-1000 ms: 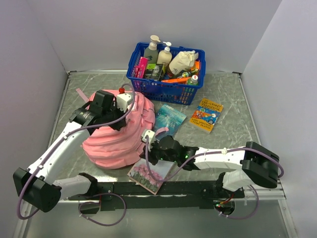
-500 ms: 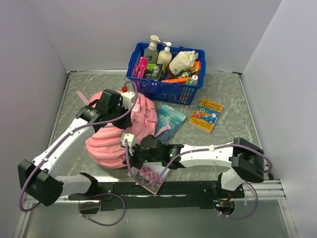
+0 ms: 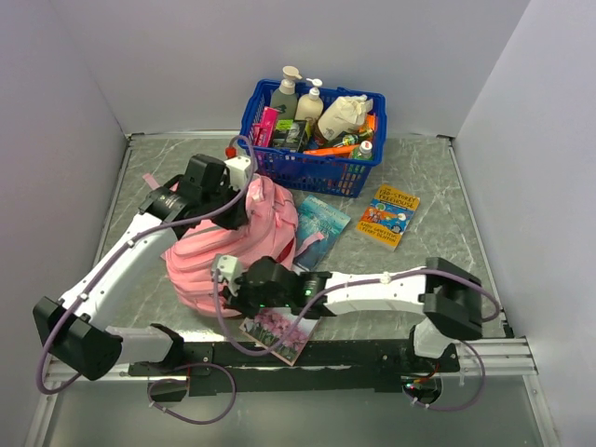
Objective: Pack the student bag
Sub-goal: Unzip the student bag at the center of the board.
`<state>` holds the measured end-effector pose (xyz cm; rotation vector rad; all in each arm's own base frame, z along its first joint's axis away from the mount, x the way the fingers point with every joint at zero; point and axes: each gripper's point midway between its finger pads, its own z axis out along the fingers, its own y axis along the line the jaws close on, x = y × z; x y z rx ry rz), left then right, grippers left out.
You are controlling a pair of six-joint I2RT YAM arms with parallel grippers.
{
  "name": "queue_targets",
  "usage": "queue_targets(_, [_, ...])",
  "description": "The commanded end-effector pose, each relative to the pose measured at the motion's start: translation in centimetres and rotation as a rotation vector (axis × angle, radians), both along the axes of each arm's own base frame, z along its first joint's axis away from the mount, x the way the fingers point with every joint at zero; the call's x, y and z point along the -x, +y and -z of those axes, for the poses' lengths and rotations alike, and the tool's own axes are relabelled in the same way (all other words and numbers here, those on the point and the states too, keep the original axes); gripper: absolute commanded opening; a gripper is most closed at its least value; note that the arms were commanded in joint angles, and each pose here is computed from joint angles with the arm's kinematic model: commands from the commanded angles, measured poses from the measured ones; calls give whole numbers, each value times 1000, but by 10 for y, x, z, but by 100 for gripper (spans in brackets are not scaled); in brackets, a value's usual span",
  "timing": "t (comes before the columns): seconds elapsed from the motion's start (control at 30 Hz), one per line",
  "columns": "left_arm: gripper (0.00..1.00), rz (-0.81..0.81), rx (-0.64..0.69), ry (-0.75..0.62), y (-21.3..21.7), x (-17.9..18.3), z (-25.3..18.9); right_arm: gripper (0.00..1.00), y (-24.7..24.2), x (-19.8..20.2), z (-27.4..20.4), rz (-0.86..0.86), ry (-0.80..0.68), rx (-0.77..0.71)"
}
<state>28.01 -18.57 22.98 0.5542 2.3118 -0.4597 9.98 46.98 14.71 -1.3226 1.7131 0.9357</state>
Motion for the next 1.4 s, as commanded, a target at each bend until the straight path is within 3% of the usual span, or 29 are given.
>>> queue_targets(0.0, [1, -31, 86, -411, 7, -33, -113, 0, -40, -14, -29, 120, -40, -70])
queue_targets(0.1, [3, 23, 64, -414, 12, -21, -113, 0, -66, -19, -26, 185, -23, -88])
queue_targets(0.13, [21, 40, 67, -396, 12, -17, -108, 0, -71, -21, -25, 197, -26, -88])
queue_targets(0.2, [41, 142, 107, -335, -2, -2, -88, 0, -78, -20, -23, 211, -18, -82])
queue_targets(0.23, [67, 188, 110, -326, -6, 3, -82, 0, -80, -18, -19, 211, -11, -79])
queue_targets(0.33, [83, 282, 40, -235, -6, 14, -45, 0, -82, -16, -14, 222, 14, -72])
queue_targets(0.57, [91, 563, -157, -185, 22, 63, 15, 0, -92, -14, 4, 250, 52, -60])
queue_targets(0.77, [95, 697, -368, -252, 61, 68, 44, 0, -97, -19, 11, 286, 42, -33])
queue_targets(1.1, [99, 782, -384, -218, 73, 79, 66, 0, -101, -24, 12, 334, 51, -35])
queue_targets(1.37, [96, 734, -413, -240, 74, 64, 93, 0, -105, -26, 9, 348, 66, -54])
